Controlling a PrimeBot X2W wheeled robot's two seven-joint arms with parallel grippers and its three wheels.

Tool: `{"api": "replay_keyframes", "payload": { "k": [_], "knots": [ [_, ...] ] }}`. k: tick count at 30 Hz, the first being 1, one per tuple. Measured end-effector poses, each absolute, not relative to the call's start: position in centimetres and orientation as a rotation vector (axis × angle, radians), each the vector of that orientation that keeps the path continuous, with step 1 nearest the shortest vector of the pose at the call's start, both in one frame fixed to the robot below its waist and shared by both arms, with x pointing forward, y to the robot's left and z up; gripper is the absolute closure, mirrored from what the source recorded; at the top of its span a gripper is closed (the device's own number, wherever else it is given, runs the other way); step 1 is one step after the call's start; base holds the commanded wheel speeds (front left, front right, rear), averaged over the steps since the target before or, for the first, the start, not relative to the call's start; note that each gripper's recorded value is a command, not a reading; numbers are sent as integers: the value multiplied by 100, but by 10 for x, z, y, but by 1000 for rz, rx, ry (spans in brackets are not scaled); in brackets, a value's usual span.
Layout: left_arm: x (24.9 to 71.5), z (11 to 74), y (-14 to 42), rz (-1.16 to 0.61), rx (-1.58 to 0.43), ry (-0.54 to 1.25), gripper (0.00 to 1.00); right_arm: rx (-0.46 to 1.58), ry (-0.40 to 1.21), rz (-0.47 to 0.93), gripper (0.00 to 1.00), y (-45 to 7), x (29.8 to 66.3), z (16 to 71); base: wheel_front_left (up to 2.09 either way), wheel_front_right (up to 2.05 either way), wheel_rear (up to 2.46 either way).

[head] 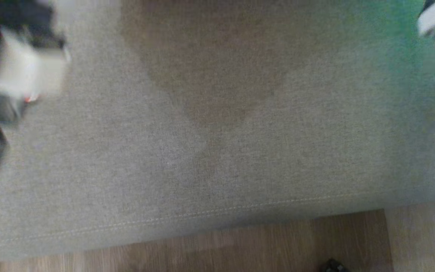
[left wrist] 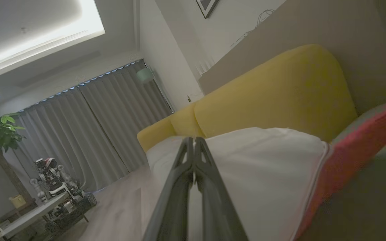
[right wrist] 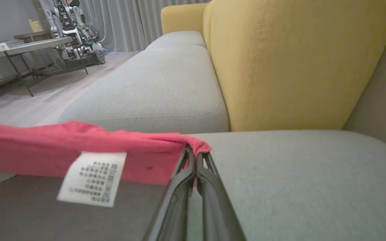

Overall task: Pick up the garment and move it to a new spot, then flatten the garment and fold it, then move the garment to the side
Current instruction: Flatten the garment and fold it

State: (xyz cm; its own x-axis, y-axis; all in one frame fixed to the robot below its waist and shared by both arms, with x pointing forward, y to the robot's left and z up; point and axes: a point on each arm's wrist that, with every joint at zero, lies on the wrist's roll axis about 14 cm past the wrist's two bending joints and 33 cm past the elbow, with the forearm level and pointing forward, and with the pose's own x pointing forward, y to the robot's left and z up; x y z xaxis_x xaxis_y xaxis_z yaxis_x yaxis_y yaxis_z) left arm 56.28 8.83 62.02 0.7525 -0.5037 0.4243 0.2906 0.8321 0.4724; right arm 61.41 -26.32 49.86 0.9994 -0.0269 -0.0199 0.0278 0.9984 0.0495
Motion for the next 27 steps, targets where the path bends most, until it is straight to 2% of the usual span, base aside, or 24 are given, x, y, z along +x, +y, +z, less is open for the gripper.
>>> {"api": "replay_keyframes", "payload": {
  "k": [5, 11, 15, 27],
  "knots": [
    [503, 560, 94, -495, 290, -348, 100, 147, 103, -7, 100, -254, 567, 478, 0, 0, 0],
    [425, 499, 93, -563, 190, -94, 100, 231, 246, -39, 100, -263, 490, 440, 0, 0, 0],
    [392, 483, 94, -571, 165, -16, 100, 255, 285, -66, 100, -272, 449, 431, 0, 0, 0],
    [323, 468, 93, -553, 78, 85, 100, 297, 337, -127, 100, -289, 365, 428, 0, 0, 0]
  ]
}}
